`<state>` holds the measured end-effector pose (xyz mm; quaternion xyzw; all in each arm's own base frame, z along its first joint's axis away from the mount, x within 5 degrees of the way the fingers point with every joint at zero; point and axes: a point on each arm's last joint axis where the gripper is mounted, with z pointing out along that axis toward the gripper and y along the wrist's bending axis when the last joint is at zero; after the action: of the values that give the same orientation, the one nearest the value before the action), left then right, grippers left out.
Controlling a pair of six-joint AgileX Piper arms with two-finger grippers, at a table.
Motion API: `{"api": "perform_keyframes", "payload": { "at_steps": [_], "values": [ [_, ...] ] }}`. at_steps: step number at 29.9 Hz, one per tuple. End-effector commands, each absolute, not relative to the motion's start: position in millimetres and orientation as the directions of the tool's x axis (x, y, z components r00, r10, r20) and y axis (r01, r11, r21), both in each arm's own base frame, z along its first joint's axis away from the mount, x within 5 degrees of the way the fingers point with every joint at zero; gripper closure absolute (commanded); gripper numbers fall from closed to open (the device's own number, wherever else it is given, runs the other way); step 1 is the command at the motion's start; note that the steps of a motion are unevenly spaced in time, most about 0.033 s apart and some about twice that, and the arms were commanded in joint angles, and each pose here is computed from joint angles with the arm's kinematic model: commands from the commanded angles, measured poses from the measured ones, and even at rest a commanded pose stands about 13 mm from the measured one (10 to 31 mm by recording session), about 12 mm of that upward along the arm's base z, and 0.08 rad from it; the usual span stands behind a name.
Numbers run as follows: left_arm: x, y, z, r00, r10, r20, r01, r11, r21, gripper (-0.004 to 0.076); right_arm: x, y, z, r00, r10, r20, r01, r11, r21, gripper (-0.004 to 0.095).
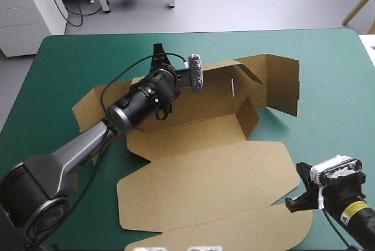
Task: Fold the box
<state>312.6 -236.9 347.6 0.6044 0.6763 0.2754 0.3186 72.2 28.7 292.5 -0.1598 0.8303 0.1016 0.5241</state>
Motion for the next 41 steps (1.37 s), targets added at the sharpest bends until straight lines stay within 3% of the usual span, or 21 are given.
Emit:
{"api": "perform_keyframes", "payload": {
  "at_steps": [1,12,18,26,28,30,34,36,38,41],
  "values": [
    [293,-243,372,0.013,0.986,-0.164,0.551,0.130,0.824,0.0734,75,29,307,-0.312,-0.141,-0.940,-0.373,0.928,-0.016,0.0908],
    [251,-259,352,0.157,0.976,-0.151,0.393,0.079,0.916,0.0734,75,29,307,-0.311,-0.143,-0.940,-0.374,0.927,-0.017,0.0908],
    [236,-261,336,0.203,0.975,-0.095,0.326,0.025,0.945,0.0734,75,29,308,-0.309,-0.144,-0.940,-0.373,0.927,-0.019,0.0908],
    [234,-258,321,0.182,0.973,-0.140,0.259,0.089,0.962,0.0734,75,29,308,-0.295,-0.172,-0.940,-0.382,0.923,-0.048,0.0870],
    [234,-257,321,0.184,0.973,-0.139,0.249,0.090,0.964,0.0734,75,29,308,-0.288,-0.188,-0.939,-0.387,0.920,-0.066,0.0793],
    [234,-257,321,0.183,0.973,-0.141,0.249,0.093,0.964,0.0734,75,29,308,-0.286,-0.195,-0.938,-0.389,0.918,-0.073,0.0649],
    [234,-257,321,0.183,0.973,-0.141,0.249,0.093,0.964,0.0734,75,29,308,-0.288,-0.189,-0.939,-0.389,0.919,-0.065,0.0205],
    [234,-257,321,0.183,0.973,-0.141,0.249,0.093,0.964,0.0734,76,30,307,-0.291,-0.192,-0.937,-0.389,0.919,-0.067,0.0042],
    [234,-257,321,0.183,0.973,-0.142,0.249,0.094,0.964,0.0734,76,29,309,-0.286,-0.192,-0.939,-0.388,0.919,-0.069,-0.0031],
    [234,-257,321,0.181,0.972,-0.149,0.251,0.101,0.963,0.0734,75,30,316,-0.248,-0.176,-0.953,-0.389,0.919,-0.068,-0.0020]
  ]
}}
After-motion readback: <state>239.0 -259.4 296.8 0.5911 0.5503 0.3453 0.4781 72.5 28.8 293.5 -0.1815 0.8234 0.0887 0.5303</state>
